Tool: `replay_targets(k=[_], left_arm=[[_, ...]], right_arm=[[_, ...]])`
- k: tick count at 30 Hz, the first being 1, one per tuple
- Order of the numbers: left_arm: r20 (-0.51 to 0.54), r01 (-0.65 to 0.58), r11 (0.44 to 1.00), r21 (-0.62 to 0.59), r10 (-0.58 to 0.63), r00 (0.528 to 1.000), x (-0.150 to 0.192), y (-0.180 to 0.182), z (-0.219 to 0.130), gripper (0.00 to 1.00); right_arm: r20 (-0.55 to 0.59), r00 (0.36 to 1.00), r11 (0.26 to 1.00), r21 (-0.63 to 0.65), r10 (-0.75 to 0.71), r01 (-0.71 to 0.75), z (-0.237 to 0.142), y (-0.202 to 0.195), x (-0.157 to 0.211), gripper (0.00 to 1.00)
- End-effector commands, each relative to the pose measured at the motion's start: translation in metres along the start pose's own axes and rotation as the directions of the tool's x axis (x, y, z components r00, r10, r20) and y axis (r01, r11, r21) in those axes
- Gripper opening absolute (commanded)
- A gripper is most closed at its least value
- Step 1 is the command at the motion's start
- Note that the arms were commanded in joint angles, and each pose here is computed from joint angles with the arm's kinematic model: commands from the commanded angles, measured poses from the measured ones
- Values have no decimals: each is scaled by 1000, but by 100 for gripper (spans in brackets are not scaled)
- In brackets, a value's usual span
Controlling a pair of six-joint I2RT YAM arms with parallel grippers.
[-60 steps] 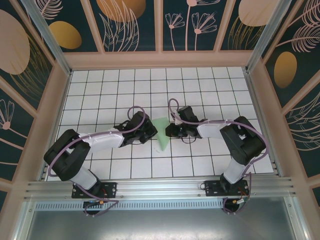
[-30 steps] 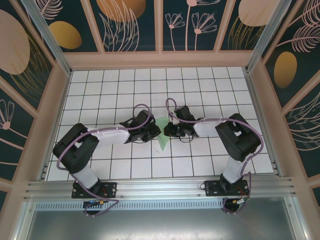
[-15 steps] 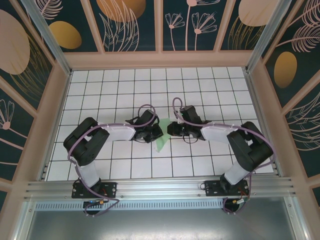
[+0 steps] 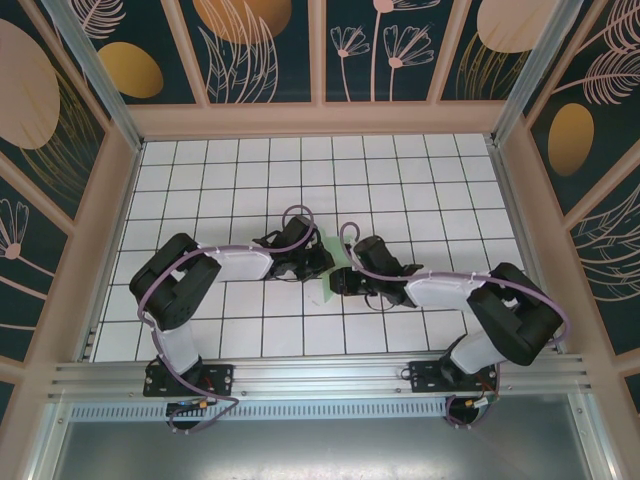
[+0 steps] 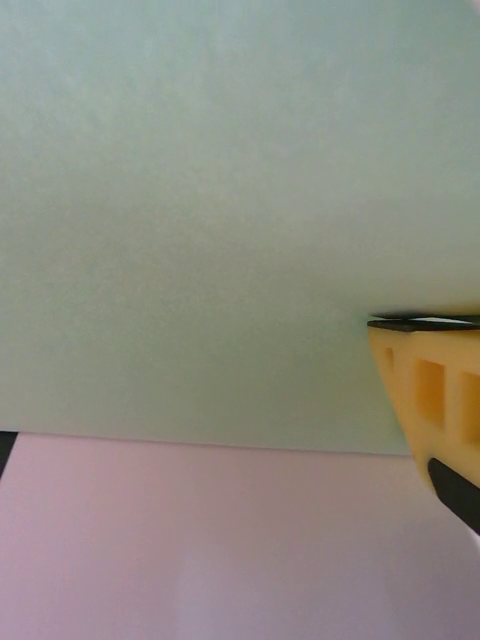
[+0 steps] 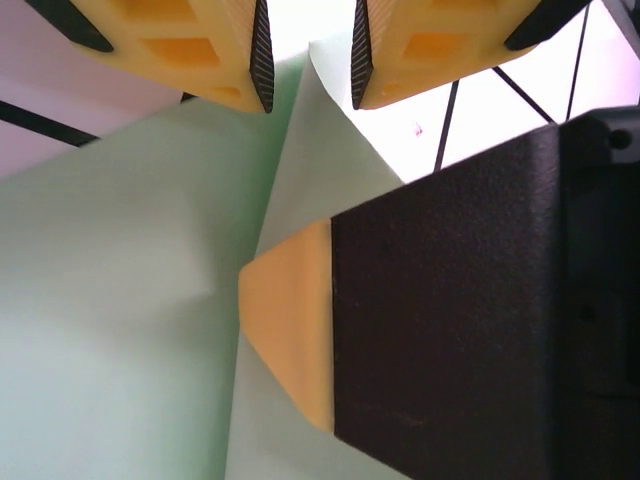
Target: Fold a paper plane with a square sheet of paper (pick it up from the middle)
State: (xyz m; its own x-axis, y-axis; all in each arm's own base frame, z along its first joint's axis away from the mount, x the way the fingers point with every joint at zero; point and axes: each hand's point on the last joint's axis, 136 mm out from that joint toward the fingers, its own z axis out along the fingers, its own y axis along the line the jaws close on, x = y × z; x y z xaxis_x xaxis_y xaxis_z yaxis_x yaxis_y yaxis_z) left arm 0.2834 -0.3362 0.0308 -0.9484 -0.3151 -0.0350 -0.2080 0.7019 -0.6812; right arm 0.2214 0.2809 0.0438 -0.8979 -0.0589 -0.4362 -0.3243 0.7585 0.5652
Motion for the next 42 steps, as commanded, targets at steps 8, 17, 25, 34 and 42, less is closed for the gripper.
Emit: replay_targets(k=[8, 17, 25, 34, 42], left_arm=[[-3, 21, 1000, 23, -21, 1000, -2, -1, 1, 16], [10, 29, 999, 39, -30, 1000, -5, -7, -5, 23], [9, 29, 998, 55, -29, 1000, -6, -12, -11, 30], [19, 21, 998, 51, -22, 1000, -9, -10, -10, 13], [-16, 44, 991, 128, -42, 999, -19, -15, -9, 8]], right_arm=[[59, 998, 993, 114, -7, 0, 6, -17, -3, 27], [98, 992, 987, 147, -76, 61, 6, -13, -10, 8], [96, 981, 972, 178, -169, 150, 3, -10, -18, 3], [64, 974, 966, 158, -216, 204, 4, -3, -18, 14], [140, 989, 992, -105, -56, 71, -27, 10, -28, 26]])
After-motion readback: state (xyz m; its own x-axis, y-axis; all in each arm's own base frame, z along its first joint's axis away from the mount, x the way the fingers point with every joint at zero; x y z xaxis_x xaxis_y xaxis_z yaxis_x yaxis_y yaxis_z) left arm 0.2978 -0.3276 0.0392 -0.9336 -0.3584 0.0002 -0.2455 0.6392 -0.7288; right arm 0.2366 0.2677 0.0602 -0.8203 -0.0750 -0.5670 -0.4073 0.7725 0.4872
